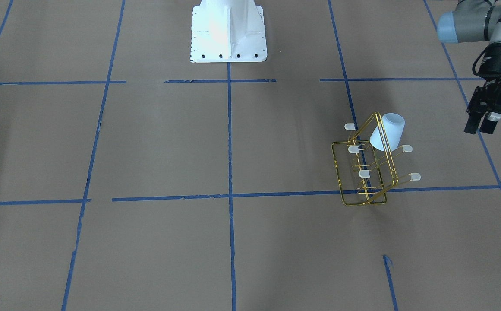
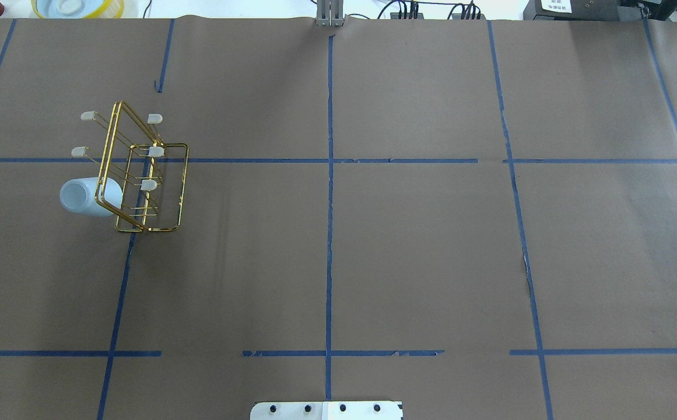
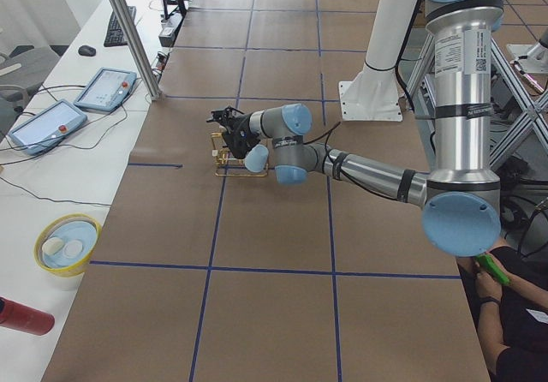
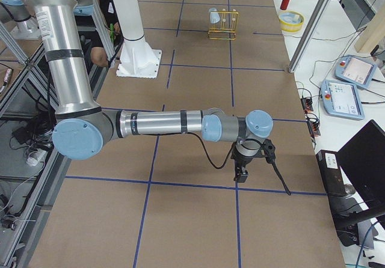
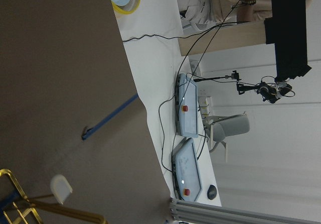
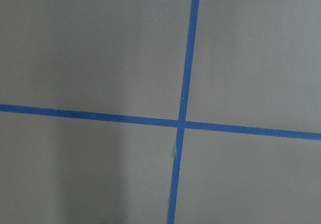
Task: Hang cup on cup holder
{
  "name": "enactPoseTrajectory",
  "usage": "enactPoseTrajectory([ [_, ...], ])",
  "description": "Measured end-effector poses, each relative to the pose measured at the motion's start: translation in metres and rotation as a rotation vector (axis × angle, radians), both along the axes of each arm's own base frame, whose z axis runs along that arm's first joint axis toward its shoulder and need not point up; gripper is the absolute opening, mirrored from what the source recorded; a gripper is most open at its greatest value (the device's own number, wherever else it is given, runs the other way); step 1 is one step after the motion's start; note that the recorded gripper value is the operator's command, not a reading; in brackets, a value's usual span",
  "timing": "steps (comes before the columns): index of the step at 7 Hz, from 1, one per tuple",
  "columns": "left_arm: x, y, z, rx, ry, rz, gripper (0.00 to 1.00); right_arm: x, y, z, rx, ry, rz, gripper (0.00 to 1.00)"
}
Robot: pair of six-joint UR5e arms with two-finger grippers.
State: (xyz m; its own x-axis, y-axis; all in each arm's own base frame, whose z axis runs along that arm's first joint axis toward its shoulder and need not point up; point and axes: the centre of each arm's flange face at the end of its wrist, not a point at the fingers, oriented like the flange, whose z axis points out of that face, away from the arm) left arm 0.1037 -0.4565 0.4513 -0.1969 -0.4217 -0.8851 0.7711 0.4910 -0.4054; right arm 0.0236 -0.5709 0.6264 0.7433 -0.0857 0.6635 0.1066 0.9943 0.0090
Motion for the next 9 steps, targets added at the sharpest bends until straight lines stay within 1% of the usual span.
enactPoseTrajectory([
  [2, -0.058, 0.002, 0.038, -0.013, -0.209, 0.141, 1.0, 0.0, 0.0, 0.0, 0.0, 0.0, 0.0, 1.0],
  [4, -0.101, 0.016, 0.086, 0.001, -0.394, 0.259, 1.0, 0.0, 0.0, 0.0, -0.001, 0.0, 0.0, 1.0],
  [6, -0.142, 0.024, 0.121, 0.002, -0.571, 0.395, 1.0, 0.0, 0.0, 0.0, 0.0, 0.0, 0.0, 1.0],
  [7, -0.158, 0.028, 0.136, 0.004, -0.652, 0.472, 1.0, 0.0, 0.0, 0.0, 0.0, 0.0, 0.0, 1.0],
  [9, -0.172, 0.036, 0.156, 0.018, -0.761, 0.627, 1.0, 0.0, 0.0, 0.0, 0.0, 0.0, 0.0, 1.0],
])
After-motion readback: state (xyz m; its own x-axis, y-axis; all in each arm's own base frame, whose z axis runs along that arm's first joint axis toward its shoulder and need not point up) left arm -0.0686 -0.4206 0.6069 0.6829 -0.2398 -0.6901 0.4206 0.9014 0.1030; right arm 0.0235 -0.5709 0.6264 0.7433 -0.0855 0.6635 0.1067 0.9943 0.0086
